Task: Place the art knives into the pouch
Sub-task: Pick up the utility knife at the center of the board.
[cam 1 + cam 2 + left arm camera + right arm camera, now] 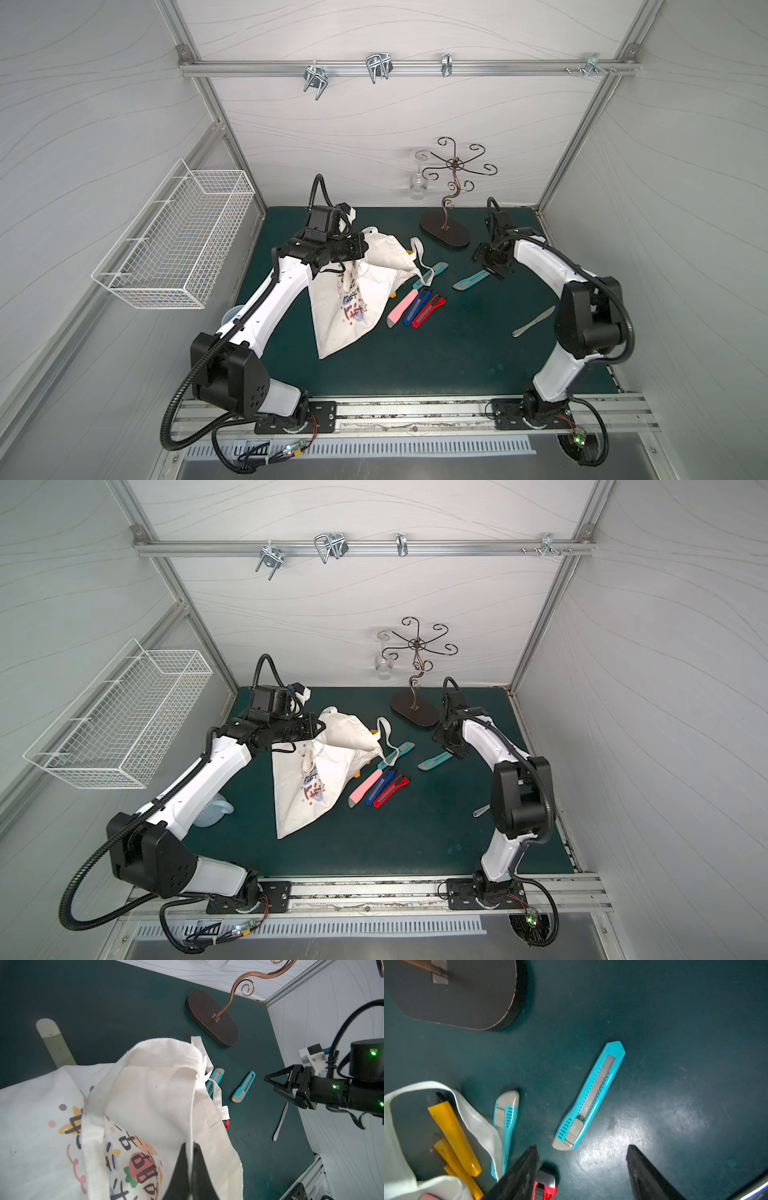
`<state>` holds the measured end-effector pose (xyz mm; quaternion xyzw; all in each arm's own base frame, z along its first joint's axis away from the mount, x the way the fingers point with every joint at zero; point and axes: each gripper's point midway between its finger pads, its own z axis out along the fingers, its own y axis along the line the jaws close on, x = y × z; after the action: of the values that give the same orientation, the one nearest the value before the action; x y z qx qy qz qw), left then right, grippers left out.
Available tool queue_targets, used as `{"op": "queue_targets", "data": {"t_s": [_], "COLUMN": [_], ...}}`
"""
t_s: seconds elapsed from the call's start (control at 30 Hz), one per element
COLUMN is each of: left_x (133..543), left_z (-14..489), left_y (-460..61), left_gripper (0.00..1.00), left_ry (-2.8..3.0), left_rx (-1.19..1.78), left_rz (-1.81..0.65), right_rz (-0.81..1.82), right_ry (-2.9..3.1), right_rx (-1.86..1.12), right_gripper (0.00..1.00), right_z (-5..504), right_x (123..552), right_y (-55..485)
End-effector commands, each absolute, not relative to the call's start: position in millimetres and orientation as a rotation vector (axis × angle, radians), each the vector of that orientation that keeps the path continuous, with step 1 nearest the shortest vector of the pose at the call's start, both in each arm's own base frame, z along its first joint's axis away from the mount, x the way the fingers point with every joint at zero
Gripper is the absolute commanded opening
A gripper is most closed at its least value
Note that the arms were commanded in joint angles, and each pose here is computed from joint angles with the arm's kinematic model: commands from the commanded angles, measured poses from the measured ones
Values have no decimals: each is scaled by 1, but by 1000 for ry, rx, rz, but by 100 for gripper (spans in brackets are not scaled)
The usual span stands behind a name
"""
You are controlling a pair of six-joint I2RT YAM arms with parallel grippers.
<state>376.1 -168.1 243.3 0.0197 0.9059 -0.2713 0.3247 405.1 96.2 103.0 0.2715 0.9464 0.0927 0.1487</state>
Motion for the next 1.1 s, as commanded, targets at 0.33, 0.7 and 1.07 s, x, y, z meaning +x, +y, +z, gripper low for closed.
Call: {"op": "queue_targets", "data": {"t_s": [0.33,0.7,1.07], "left_x": [385,385,386], "left_z": [269,265,262], "left_y": [-168,-169,-170], "left_gripper": [0,0,0], "left_ry": [2292,2301,2308], "left_rx": [69,71,71], "left_rz": [-709,-716,-721], "right_rz": [149,67,37], "right_ry": [2853,2921,2966], "right_rx": [1011,973,958], "right_gripper": [65,66,59], "right_z": [52,23,6], "right_x": [415,414,413], "right_y": [86,81,73]}}
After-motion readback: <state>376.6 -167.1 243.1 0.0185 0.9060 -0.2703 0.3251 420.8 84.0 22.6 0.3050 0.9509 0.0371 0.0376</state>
